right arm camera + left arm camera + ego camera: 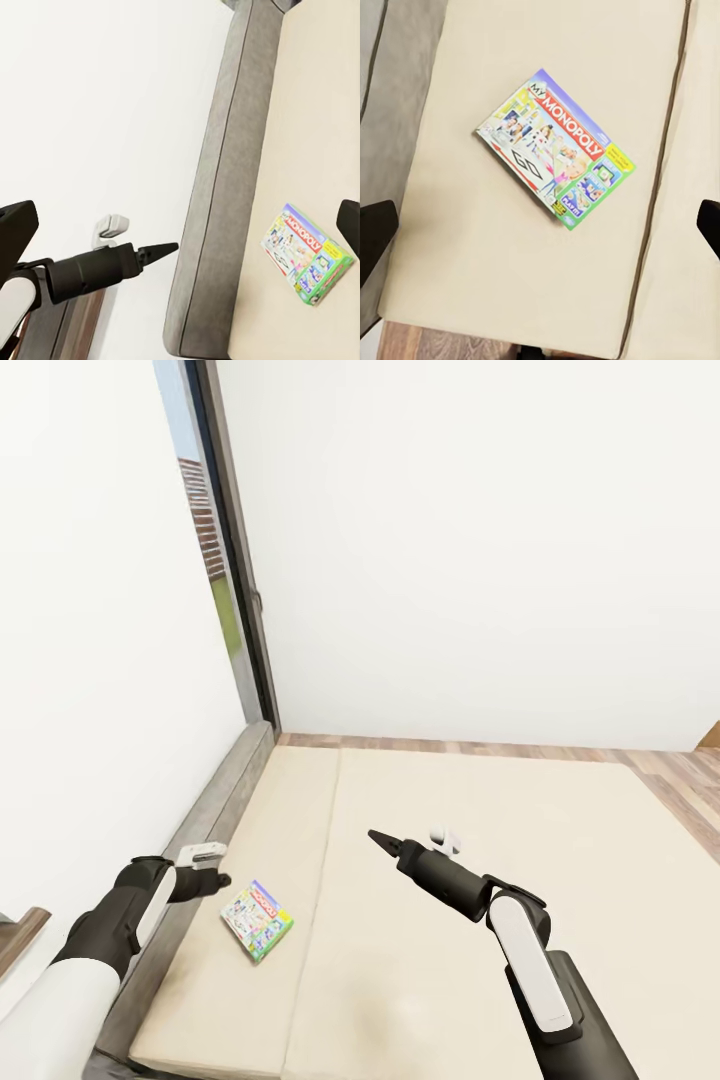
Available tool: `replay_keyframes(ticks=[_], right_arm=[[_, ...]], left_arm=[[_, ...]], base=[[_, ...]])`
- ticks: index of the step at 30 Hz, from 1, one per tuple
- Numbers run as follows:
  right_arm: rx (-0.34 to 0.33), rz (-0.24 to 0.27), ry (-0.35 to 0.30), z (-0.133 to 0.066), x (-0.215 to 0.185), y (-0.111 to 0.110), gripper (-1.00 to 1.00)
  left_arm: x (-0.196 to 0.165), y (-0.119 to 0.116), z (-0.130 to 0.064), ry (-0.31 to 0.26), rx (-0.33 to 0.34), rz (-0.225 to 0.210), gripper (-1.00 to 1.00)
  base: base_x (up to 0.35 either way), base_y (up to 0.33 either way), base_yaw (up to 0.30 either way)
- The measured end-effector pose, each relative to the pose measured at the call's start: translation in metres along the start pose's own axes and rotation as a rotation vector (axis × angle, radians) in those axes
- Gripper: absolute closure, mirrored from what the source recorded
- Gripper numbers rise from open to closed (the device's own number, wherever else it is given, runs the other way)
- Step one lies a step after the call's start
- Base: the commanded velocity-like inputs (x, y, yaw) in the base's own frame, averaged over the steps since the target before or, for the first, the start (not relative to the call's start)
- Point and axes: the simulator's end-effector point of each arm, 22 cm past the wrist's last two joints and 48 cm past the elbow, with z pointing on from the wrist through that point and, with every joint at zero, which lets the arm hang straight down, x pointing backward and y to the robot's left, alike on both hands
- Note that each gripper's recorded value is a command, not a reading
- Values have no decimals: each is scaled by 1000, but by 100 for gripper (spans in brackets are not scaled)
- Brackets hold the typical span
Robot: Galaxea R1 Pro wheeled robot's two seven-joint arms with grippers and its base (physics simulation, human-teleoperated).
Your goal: Put all the toys in the child's room - the three board games (two on the bed and one on the table), the two jigsaw puzzles on the table, and the tennis ball on the table - inside the toy box on the table in the child's room.
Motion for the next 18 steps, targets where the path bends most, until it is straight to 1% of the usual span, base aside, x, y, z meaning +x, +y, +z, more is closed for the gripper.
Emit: replay_keyframes(ticks=[4, 7, 12, 15, 18], right_arm=[[0, 1, 0, 0, 0, 0, -100], [-2, 1, -1, 0, 0, 1, -100], [-4, -1, -3, 0, -1, 2, -100], [-5, -2, -4, -1, -1, 3, -100], [-6, -3, -5, -1, -2, 5, -100]], left_arm=[[-6, -1, 0, -29, -1, 7, -100], [-13, -2, 0, -61, -1, 16, -100], [-19, -4, -1, -88, 2, 21, -100], [-21, -4, -3, -94, 2, 21, -100], [-22, -4, -3, -98, 2, 21, -100]], base=[[0, 0, -14], [0, 0, -87], [0, 0, -183], [0, 0, -209], [0, 0, -119]])
